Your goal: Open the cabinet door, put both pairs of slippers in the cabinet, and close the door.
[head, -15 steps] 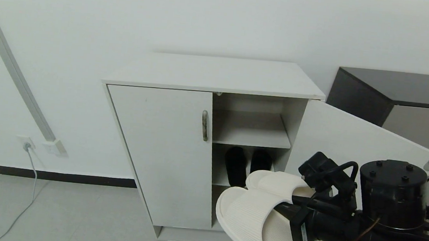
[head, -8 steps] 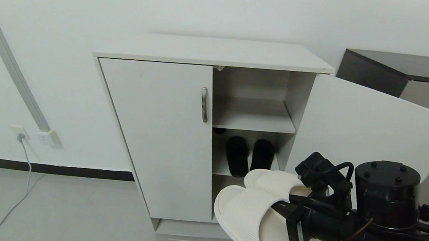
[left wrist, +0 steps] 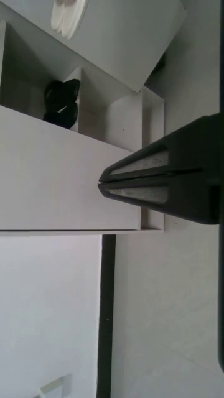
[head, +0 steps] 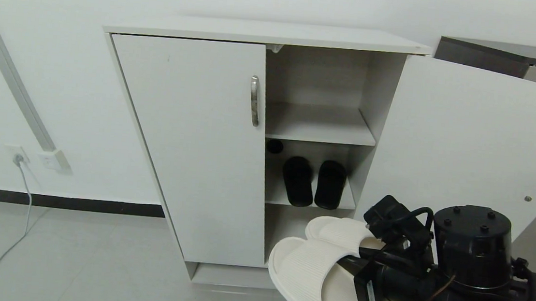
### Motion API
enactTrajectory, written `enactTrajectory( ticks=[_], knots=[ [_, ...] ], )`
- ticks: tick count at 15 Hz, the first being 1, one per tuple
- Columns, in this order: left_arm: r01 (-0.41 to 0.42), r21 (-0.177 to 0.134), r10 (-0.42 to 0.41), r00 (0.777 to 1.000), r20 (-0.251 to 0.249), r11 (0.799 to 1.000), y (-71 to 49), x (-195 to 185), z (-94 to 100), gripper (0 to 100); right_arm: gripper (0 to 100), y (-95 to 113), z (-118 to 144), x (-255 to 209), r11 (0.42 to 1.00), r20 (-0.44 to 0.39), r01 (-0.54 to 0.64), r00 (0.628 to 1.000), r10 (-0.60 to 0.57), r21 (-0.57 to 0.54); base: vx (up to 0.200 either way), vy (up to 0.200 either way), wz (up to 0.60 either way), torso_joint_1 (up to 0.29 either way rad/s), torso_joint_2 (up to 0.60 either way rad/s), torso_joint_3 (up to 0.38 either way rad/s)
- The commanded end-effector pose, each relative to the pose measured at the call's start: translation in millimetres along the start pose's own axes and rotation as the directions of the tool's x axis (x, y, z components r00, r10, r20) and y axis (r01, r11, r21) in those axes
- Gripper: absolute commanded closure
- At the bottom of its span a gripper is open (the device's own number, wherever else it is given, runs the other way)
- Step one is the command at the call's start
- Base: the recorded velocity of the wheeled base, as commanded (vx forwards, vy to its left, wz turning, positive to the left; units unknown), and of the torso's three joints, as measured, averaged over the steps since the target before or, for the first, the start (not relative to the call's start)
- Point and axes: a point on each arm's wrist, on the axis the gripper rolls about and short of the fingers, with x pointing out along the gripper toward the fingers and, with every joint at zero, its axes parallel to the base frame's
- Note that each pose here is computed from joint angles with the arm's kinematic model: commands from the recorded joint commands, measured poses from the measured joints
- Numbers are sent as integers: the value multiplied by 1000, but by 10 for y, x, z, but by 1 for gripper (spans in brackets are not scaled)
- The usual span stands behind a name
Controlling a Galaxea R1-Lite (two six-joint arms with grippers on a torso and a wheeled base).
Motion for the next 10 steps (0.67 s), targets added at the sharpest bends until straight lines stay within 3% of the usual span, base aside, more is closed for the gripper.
enactTrajectory(
  ticks=[1, 5, 6, 8, 10],
  knots=[
    [0, -2, 0, 1000, -1, 1000, 0, 1, 1, 100, 100, 3, -31, 41, 1000, -8, 0, 1000, 0, 0, 0, 0, 0, 2, 80, 80],
    [0, -2, 0, 1000, -1, 1000, 0, 1, 1, 100, 100, 19, -10, 128, 1000, 28, 5, 1000, -5, -4, 0, 0, 0, 0, 0, 0],
    [0, 0, 0, 1000, -1, 1000, 0, 1, 1, 100, 100, 33, 72, 231, 996, 47, 87, 995, -87, 3, 0, 0, 0, 0, 0, 0],
    [0, 1, 0, 1000, -1, 1000, 0, 1, 1, 100, 100, 114, 398, 580, 943, 127, 314, 937, -326, 108, 0, 0, 0, 0, 0, 0],
    [0, 1, 0, 1000, -1, 1000, 0, 1, 1, 100, 100, 194, 648, 751, 902, 146, 382, 899, -414, 202, 0, 0, 0, 0, 0, 0]
  ],
)
